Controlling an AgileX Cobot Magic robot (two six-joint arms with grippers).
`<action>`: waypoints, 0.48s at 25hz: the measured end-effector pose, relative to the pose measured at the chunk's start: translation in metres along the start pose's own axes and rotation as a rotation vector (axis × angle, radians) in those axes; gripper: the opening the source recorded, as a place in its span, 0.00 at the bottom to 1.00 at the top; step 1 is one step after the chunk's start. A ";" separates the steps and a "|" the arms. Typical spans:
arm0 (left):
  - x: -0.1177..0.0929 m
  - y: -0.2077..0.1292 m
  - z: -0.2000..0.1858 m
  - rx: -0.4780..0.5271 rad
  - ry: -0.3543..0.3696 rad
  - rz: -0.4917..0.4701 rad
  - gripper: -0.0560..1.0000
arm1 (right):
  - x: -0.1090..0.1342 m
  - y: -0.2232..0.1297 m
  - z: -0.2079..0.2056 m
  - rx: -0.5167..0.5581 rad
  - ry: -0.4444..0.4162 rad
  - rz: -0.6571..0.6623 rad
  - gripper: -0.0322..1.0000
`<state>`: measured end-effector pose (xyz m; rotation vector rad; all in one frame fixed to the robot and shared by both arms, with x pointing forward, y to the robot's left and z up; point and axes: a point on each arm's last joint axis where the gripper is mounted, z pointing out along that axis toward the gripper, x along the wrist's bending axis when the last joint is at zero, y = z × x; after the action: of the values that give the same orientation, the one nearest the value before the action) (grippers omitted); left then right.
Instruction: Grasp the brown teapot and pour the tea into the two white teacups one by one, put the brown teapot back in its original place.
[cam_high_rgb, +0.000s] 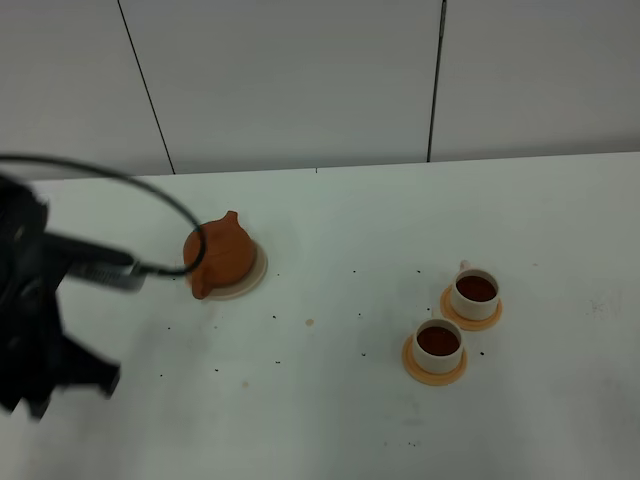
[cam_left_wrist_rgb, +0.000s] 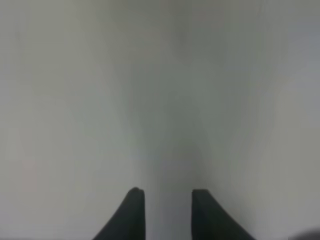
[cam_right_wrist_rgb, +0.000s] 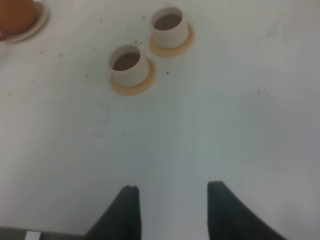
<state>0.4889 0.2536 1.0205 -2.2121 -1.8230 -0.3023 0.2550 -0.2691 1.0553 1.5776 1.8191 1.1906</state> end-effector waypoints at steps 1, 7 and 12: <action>0.001 -0.013 0.001 0.000 0.000 0.000 0.33 | 0.000 0.000 0.000 0.000 0.000 0.000 0.33; 0.000 -0.077 0.012 -0.041 -0.071 -0.020 0.32 | 0.000 0.000 0.000 0.000 0.000 0.000 0.33; -0.005 -0.112 0.019 -0.074 -0.149 -0.026 0.32 | 0.000 0.000 0.000 0.000 0.000 0.000 0.33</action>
<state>0.3776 0.2754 1.0088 -2.3190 -1.9476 -0.2194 0.2550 -0.2691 1.0553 1.5776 1.8191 1.1906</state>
